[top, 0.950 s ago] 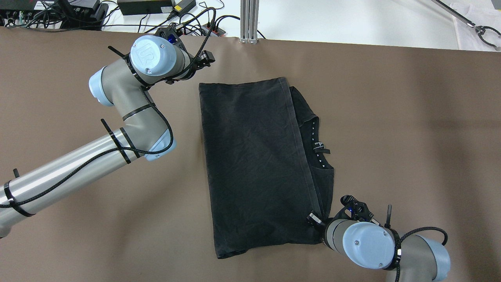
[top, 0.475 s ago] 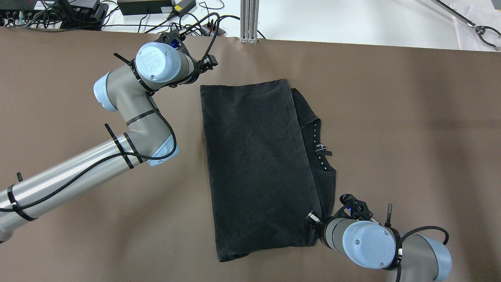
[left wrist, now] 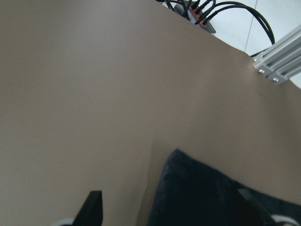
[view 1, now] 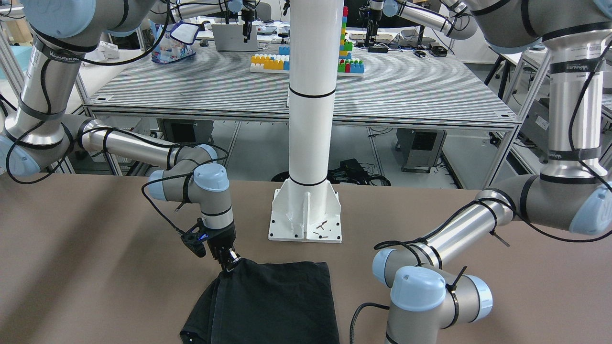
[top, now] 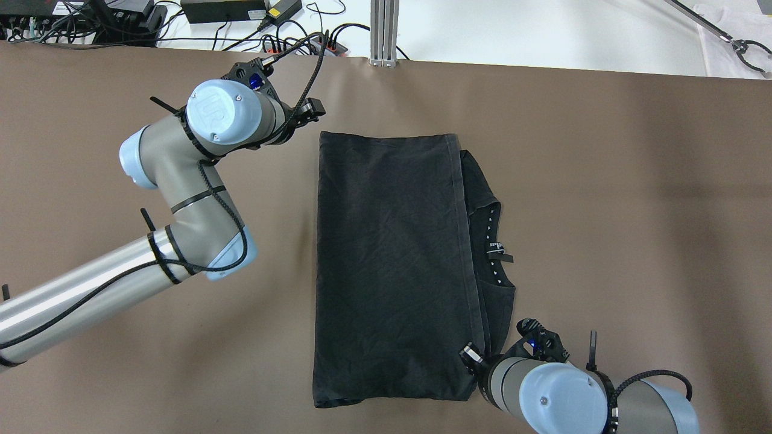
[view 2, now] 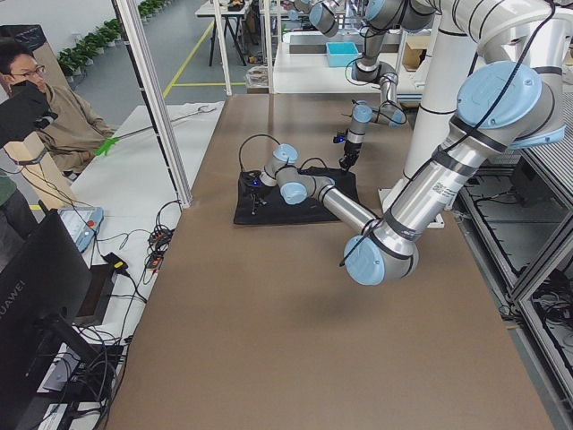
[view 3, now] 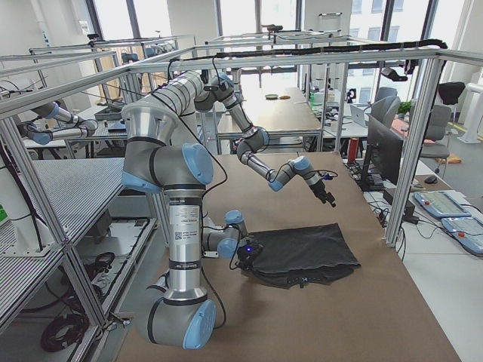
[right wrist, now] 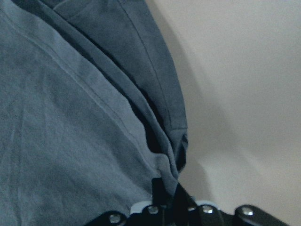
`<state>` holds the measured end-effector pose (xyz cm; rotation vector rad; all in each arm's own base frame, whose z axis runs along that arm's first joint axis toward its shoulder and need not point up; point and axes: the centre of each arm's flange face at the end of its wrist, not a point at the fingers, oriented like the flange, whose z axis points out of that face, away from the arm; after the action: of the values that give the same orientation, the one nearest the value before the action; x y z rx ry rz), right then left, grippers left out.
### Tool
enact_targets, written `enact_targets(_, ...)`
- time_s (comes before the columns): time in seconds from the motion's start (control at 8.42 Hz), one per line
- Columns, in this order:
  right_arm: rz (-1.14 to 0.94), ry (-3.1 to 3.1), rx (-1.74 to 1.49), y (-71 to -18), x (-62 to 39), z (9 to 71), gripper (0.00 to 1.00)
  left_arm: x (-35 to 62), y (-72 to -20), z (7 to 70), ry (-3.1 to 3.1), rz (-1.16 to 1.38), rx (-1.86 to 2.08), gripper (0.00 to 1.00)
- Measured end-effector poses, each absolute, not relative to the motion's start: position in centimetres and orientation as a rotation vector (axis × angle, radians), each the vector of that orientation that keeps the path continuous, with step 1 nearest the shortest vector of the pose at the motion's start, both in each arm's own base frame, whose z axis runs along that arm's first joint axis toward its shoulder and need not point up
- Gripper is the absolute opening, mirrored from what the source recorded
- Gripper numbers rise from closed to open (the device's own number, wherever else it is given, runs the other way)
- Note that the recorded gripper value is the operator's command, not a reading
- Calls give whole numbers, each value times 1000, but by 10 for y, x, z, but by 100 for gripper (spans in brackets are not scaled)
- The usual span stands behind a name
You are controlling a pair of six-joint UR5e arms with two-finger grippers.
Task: Fold clothes
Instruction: 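Bring the left gripper to the shirt's near corner while the right gripper waits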
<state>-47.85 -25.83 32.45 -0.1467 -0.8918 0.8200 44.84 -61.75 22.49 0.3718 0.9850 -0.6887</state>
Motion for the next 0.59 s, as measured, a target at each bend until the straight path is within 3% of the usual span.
enact_targets(0.24, 846, -910, -201, -236, -486, 311, 0, 445, -525, 249, 1041, -645, 313, 100)
enact_targets(0.59, 863, -924, -225, -227, -489, 302, 0, 466, -347, 257, 1156, -655, 166, 97)
